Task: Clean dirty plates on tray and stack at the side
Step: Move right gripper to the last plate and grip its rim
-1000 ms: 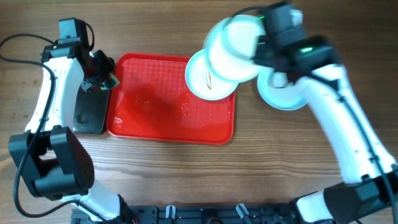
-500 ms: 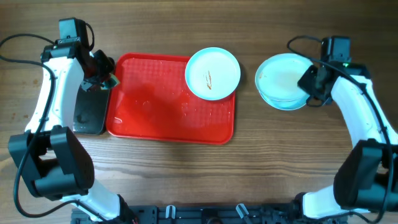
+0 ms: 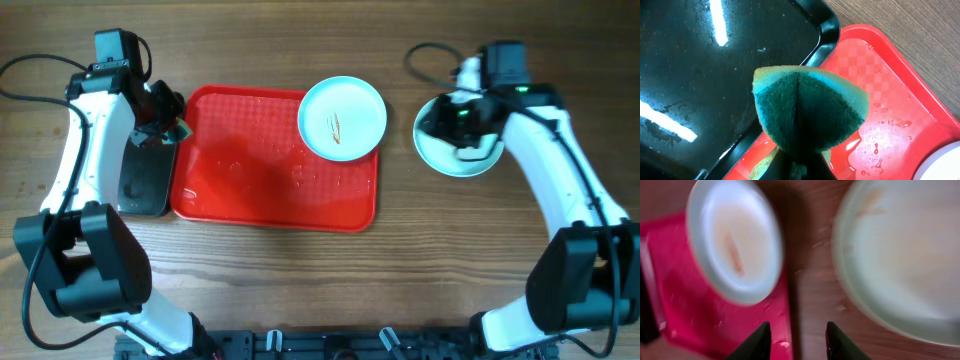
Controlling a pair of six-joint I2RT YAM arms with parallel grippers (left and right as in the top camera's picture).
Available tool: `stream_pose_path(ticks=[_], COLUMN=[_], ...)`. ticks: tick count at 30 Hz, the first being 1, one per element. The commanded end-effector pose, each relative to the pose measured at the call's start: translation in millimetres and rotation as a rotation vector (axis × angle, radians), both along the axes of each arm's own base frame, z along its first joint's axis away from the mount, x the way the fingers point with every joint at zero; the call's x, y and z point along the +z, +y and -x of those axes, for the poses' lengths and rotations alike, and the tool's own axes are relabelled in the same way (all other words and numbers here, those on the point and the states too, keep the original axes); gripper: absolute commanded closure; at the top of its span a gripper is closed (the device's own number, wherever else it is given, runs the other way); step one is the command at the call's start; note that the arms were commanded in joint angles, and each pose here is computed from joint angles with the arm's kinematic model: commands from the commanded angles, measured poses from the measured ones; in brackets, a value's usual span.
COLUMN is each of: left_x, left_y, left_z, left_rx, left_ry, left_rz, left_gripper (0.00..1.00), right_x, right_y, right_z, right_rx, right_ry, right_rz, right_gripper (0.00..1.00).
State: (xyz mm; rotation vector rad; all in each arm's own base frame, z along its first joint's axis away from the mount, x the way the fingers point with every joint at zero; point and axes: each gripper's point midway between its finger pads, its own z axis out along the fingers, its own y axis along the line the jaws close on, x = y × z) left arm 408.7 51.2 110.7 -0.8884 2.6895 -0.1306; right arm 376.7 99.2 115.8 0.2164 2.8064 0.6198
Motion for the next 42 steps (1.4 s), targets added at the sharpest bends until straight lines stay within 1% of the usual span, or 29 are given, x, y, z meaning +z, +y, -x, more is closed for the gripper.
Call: stream_pose_path(ticks=[1, 2, 4, 8, 10, 13, 15, 16, 17, 19, 24, 27, 30, 32, 33, 35, 37, 39, 40, 42], left_x=[12.3, 12.3, 12.3, 12.1, 12.1, 12.1, 11.9, 12.1, 12.1, 12.0, 11.8, 11.5, 11.6, 11.9, 11.9, 12.0, 12.0, 11.9, 12.0, 12.0], left_y=[1.7, 1.6, 1.4, 1.3, 1.4, 1.3, 1.2, 1.2, 1.3, 1.4, 0.8, -0.9, -2.3, -5.3, -7.0, -7.8, -7.8, -7.5, -7.7, -8.5], left_z=[-4.6, -4.8, -4.7, -4.4, -4.1, -4.0, -3.9, -4.0, -4.0, -4.0, -3.5, -3.1, -3.4, -4.2, -4.8, -5.0, -5.6, -5.8, -5.8, -5.9], left_rx=[0.019, 0.018, 0.018, 0.018, 0.018, 0.018, 0.018, 0.018, 0.017, 0.017, 0.017, 0.013, 0.010, 0.002, -0.003, -0.005, -0.004, 0.000, 0.000, -0.002], left_ry=[-0.036, -0.036, -0.036, -0.034, -0.033, -0.033, -0.032, -0.033, -0.032, -0.032, -0.030, -0.028, -0.028, -0.030, -0.032, -0.033, -0.034, -0.035, -0.035, -0.036], left_rz=[0.002, 0.003, 0.003, 0.003, 0.003, 0.003, 0.003, 0.003, 0.002, 0.001, 0.003, 0.003, 0.003, 0.003, 0.003, 0.003, 0.003, 0.004, 0.005, 0.009], left_gripper=[0.96, 0.96, 0.96, 0.96, 0.96, 0.96, 0.96, 0.96, 0.96, 0.96, 0.96, 0.96, 0.96, 0.96, 0.96, 0.96, 0.96, 0.96, 0.96, 0.96], right_x=[-25.5, -38.8, -53.7, -98.6, -112.0, -119.1, -120.4, -121.3, -121.9, -123.6, -119.9, -111.1, -95.9, -70.5, -58.9, -37.9, -31.2, -48.0, -56.3, -77.9], right_y=[53.9, 62.0, 67.2, 71.6, 69.2, 65.3, 65.4, 66.3, 66.5, 55.4, 30.6, 28.9, 34.4, 47.5, 52.5, 64.1, 70.9, 64.6, 64.4, 59.6], right_z=[32.0, 39.1, 43.0, 51.1, 51.9, 46.9, 41.7, 39.3, 36.7, 31.2, 12.5, 1.9, -7.0, -17.4, -23.4, -36.3, -51.0, -58.7, -59.4, -56.9], right_rx=[0.198, 0.218, 0.235, 0.265, 0.265, 0.281, 0.277, 0.276, 0.273, 0.227, 0.180, 0.220, 0.252, 0.265, 0.267, 0.261, 0.211, 0.144, 0.140, 0.110], right_ry=[0.034, 0.049, 0.065, 0.161, 0.185, 0.167, 0.148, 0.139, 0.130, 0.122, 0.094, 0.063, 0.040, 0.017, -0.001, -0.041, -0.086, -0.072, -0.063, -0.015], right_rz=[0.012, 0.066, 0.115, 0.163, 0.181, 0.216, 0.222, 0.220, 0.221, 0.281, 0.279, 0.225, 0.213, 0.153, 0.131, 0.074, 0.062, 0.131, 0.151, 0.201], right_gripper=[0.63, 0.63, 0.63, 0.64, 0.64, 0.65, 0.72, 0.83, 0.96, 0.96, 0.96, 0.96, 0.96, 0.80, 0.70, 0.62, 0.61, 0.61, 0.61, 0.67])
